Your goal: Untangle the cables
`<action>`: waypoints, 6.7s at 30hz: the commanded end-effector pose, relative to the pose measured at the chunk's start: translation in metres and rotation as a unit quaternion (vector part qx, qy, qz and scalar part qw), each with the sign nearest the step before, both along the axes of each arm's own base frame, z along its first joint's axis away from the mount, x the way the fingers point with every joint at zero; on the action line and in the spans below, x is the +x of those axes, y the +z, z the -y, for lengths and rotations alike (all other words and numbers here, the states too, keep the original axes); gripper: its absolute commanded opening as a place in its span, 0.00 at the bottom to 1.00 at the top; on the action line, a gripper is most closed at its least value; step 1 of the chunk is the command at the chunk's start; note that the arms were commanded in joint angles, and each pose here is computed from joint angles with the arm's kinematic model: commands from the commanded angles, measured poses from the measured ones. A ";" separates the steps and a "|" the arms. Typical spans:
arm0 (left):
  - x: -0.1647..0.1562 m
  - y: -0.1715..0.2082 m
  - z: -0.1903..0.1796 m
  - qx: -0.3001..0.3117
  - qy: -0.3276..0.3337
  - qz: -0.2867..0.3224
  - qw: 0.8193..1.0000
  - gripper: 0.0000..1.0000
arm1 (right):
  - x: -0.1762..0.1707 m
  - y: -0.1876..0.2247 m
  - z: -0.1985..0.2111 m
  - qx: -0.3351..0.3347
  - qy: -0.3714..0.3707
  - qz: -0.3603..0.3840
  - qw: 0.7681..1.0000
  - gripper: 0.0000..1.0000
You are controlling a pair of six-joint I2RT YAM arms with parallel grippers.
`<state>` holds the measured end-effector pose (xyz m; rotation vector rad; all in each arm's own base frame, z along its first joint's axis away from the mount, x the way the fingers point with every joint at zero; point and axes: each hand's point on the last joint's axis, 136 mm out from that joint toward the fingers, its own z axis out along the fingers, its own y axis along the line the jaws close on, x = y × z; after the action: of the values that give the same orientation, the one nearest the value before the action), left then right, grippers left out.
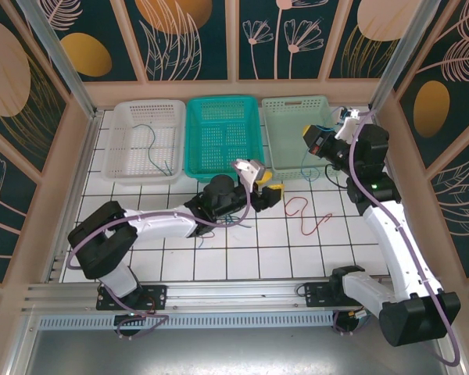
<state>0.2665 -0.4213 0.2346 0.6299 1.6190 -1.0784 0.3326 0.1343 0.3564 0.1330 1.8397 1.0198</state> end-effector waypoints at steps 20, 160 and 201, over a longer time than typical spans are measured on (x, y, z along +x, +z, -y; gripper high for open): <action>0.024 0.070 0.028 -0.061 -0.087 0.046 0.993 0.77 | -0.011 -0.004 -0.018 -0.001 0.048 0.015 0.999 0.00; 0.057 0.080 -0.029 -0.074 -0.044 0.001 0.996 0.00 | -0.010 -0.077 0.106 -0.040 -0.203 -0.016 0.978 0.00; 0.043 0.099 0.014 -0.059 -0.179 -0.024 0.982 0.57 | -0.063 -0.004 -0.009 -0.090 0.159 0.193 0.964 0.00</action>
<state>0.3201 -0.4244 0.3220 0.7891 1.5468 -1.3191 0.2782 0.1364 0.3321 -0.3608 1.6775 1.0133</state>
